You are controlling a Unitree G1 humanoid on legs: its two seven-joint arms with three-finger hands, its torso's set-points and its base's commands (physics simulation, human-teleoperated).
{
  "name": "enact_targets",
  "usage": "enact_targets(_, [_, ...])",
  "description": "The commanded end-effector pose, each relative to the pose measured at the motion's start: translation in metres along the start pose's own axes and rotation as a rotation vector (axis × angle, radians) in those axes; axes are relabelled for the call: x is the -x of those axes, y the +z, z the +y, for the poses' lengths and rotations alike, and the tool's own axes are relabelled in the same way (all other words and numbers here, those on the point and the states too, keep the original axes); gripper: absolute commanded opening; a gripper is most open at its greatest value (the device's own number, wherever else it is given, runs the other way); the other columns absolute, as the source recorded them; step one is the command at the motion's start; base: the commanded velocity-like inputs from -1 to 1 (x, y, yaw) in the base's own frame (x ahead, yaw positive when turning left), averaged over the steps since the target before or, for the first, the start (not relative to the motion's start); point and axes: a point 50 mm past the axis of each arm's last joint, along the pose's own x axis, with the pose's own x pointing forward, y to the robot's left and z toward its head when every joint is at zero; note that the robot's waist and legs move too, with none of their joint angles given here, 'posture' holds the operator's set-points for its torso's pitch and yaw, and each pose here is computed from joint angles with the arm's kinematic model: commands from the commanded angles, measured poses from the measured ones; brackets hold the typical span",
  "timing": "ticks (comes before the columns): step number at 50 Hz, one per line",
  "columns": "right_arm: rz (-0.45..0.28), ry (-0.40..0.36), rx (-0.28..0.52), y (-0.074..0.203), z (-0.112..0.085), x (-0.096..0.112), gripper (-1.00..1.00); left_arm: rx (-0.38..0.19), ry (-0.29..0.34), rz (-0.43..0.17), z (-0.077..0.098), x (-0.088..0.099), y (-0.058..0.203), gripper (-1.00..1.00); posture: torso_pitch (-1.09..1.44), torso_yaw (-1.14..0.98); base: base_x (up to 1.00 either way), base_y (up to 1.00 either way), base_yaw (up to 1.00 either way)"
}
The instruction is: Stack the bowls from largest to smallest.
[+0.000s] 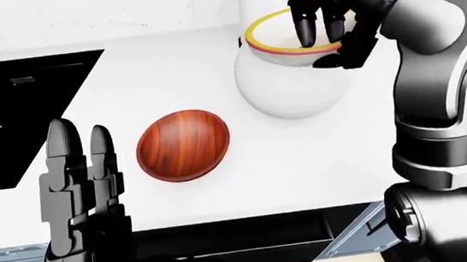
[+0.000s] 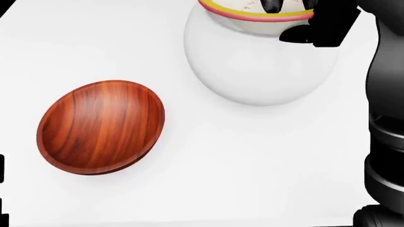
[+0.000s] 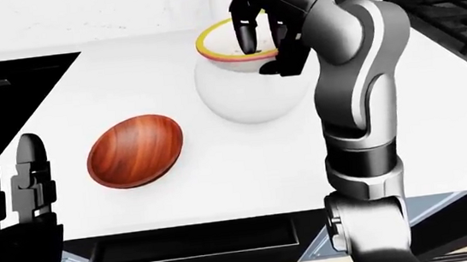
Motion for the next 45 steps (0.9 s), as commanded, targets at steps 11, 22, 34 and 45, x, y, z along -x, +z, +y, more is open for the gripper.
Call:
enact_targets(11, [-0.015, -0.12, 0.018, 0.003, -0.018, 0.006, -1.0, -0.002, 0.0, -0.066, 0.0, -0.002, 0.011, 1.0, 0.0, 0.0, 0.0, 0.0, 0.0])
enact_targets(22, [-0.006, -0.139, -0.011, 0.001, -0.018, 0.003, -1.0, -0.001, 0.0, -0.067, 0.0, -0.002, 0.011, 1.0, 0.0, 0.0, 0.0, 0.0, 0.0])
enact_targets(34, [0.003, -0.128, -0.019, -0.003, -0.009, -0.001, -1.0, -0.001, -0.001, -0.067, 0.0, -0.003, 0.011, 1.0, 0.0, 0.0, 0.0, 0.0, 0.0])
enact_targets(45, [0.003, -0.129, -0.031, -0.005, -0.007, 0.0, -0.96, -0.001, -0.002, -0.065, 0.0, -0.002, 0.01, 1.0, 0.0, 0.0, 0.0, 0.0, 0.0])
